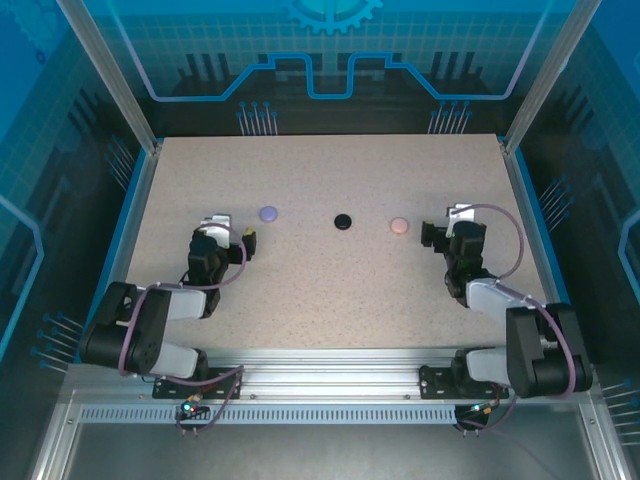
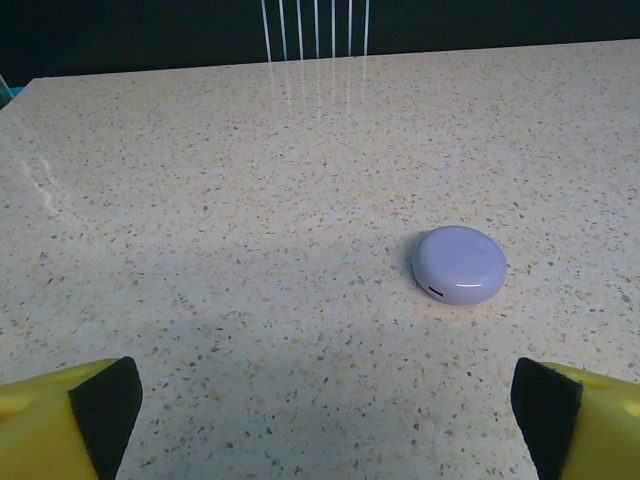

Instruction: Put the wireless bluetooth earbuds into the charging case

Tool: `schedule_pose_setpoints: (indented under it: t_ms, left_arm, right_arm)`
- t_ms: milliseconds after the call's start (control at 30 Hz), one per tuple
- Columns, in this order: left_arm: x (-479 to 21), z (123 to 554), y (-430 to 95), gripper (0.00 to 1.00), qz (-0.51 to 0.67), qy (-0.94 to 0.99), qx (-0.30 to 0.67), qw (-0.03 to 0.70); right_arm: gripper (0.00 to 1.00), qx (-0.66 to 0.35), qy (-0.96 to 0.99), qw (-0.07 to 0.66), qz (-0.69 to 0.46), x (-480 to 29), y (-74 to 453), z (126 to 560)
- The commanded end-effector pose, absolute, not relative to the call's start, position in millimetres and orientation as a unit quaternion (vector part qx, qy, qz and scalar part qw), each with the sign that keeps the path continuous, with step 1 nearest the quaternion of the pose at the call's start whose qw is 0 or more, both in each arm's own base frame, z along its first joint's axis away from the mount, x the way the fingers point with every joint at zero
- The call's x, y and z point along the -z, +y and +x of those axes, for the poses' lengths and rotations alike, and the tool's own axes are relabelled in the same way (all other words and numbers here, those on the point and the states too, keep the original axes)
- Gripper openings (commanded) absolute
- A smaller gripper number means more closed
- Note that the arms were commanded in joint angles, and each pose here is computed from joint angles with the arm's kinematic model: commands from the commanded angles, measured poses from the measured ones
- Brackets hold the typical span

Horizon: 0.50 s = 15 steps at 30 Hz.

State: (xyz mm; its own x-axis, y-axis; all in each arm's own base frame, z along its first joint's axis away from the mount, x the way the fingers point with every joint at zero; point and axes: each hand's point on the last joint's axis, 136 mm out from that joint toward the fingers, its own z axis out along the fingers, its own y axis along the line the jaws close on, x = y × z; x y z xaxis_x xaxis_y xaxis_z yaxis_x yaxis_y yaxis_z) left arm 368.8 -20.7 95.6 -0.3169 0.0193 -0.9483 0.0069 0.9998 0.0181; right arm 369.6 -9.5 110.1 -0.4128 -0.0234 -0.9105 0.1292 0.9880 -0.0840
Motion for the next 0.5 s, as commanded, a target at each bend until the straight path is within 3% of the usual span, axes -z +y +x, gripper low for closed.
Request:
schedule_pose_setpoints:
  t_ms: [0, 467]
  left_arm:
    - [-101, 376, -27, 0.99, 0.02, 0.796, 0.012, 0.605]
    - [-92, 394, -15, 0.99, -0.005, 0.827, 0.04, 0.561]
  right_arm:
    - [1.0, 0.053, 0.803, 0.593, -0.023, -122, 16, 379]
    - [1.0, 0.018, 0.83, 0.557, -0.033, -95, 18, 396]
